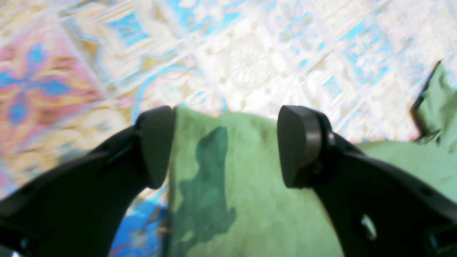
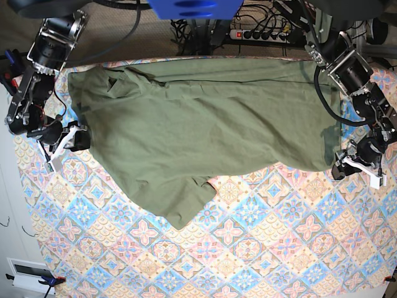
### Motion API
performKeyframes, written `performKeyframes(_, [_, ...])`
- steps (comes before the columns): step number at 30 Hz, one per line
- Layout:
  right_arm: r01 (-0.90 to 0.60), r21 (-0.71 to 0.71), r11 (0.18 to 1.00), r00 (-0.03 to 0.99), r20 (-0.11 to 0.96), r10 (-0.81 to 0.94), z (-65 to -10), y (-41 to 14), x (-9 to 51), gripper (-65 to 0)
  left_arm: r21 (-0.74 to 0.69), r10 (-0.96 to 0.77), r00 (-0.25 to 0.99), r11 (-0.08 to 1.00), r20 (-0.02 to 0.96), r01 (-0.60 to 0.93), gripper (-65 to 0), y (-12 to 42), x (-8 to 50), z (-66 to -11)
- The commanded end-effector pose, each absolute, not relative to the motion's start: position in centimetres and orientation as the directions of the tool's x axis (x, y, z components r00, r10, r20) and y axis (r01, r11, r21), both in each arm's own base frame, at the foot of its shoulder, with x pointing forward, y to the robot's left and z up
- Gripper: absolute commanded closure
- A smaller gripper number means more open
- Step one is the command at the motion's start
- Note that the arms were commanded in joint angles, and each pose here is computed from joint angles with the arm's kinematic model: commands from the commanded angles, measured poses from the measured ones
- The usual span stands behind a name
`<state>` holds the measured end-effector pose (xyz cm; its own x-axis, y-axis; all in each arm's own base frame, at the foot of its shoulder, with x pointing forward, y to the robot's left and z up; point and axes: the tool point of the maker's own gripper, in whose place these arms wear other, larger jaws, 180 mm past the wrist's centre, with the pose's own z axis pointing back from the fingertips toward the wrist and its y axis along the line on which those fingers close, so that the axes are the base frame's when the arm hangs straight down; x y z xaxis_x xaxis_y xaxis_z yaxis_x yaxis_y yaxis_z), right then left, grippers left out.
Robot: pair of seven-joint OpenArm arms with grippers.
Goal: Layout the t-shirt on the table in an organized manner, then fold the t-shirt properly
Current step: 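Grasp the shirt's side edge with both grippers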
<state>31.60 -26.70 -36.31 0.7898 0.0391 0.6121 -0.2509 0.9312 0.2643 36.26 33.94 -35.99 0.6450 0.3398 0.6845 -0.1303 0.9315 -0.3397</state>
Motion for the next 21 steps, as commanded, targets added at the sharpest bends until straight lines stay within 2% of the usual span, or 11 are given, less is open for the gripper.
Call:
performKeyframes(1, [-0.260, 0.239, 0.936, 0.750, 0.660, 0.039, -34.4, -27.7, 33.0, -17.3, -0.334, 0.345, 0.612, 0.933, 0.712, -0.137, -44.6, 35.0, 37.1, -35.0])
performKeyframes(6, [-0.242, 0.266, 0.933, 0.765, 0.644, 0.015, -35.1, -27.7, 33.1, -17.3, -0.382, 0.407, 0.609, 0.907, 0.681, -0.178, -44.6, 34.9, 37.2, -37.8])
performKeyframes(10, [-0.235, 0.293, 0.927, 0.766, 0.643, -0.009, -35.6, -27.2, 33.2, -17.3, -0.393, 0.422, 0.583, 0.901, 0.694, -0.184, -44.6, 34.9, 37.5, -37.9])
performKeyframes(21, [-0.241, 0.292, 0.925, 0.745, 0.667, -0.016, -34.9, -27.1, 34.0, -17.3, -0.432, 0.467, 0.596, 0.876, 0.653, -0.214, -44.6, 34.1, 36.8, -40.3])
